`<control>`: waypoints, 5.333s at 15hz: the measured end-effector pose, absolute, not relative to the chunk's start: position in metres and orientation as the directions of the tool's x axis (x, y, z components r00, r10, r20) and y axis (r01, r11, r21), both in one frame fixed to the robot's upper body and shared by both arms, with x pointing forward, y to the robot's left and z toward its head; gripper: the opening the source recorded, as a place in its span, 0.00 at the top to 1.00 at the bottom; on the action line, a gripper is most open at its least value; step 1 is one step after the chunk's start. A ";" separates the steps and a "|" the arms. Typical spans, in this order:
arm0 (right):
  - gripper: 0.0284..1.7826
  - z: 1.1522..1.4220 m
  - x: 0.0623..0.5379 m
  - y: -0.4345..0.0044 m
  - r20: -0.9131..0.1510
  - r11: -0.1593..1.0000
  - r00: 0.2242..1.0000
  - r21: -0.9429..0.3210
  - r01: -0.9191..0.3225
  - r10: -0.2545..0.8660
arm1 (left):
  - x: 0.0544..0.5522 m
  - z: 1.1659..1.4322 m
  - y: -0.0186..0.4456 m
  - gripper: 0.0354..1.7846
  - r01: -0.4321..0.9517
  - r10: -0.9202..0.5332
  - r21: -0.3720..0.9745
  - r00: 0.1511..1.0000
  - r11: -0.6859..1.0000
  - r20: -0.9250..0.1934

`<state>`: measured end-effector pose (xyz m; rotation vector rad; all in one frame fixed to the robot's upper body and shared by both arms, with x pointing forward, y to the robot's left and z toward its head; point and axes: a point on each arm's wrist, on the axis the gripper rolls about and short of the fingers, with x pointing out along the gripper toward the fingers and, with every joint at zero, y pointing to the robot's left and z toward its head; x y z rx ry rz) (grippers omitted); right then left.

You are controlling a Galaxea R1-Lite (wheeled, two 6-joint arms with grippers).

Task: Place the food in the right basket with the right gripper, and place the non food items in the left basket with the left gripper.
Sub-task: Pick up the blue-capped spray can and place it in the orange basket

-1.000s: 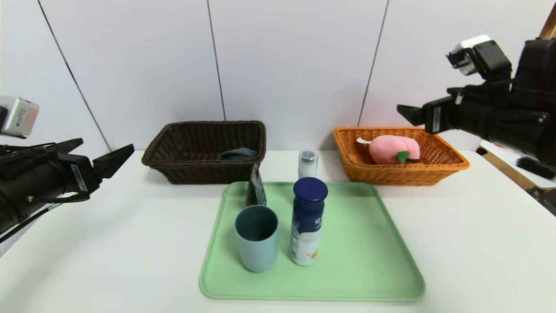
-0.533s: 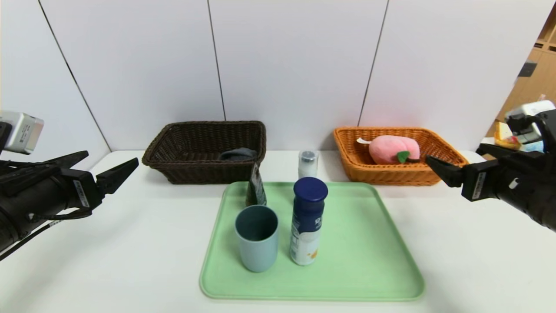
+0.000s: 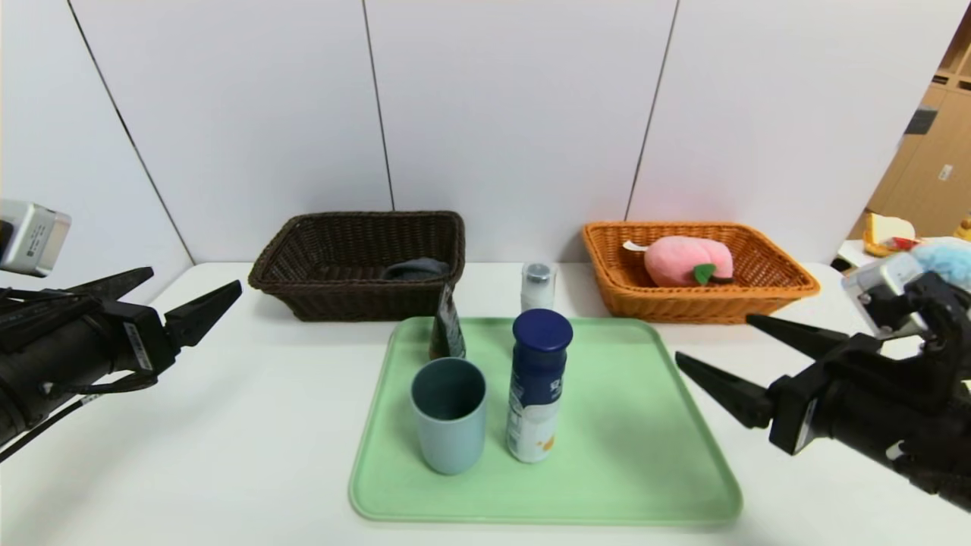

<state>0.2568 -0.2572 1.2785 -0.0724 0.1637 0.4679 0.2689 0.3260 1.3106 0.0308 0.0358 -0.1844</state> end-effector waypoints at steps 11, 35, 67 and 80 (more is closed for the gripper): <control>0.05 1.234 0.293 -0.214 -0.246 0.652 0.623 0.051 -0.756 0.742 | 0.263 1.311 0.326 0.06 0.184 -0.183 0.042 0.983 0.982 -0.028; 0.56 1.198 0.339 -0.149 -0.155 0.564 0.553 0.031 -0.825 0.819 | 0.263 1.311 0.326 0.06 0.180 -0.179 0.029 0.983 0.983 -0.027; 0.57 1.298 0.461 -0.377 -0.001 0.997 0.997 0.001 -0.074 0.074 | 0.258 1.311 0.327 0.06 0.178 -0.178 0.024 0.984 0.984 -0.019; 0.57 1.272 0.475 -0.392 -0.067 1.000 0.998 -0.010 -0.003 0.002 | 0.257 1.311 0.327 0.06 0.178 -0.177 0.023 0.984 0.984 -0.020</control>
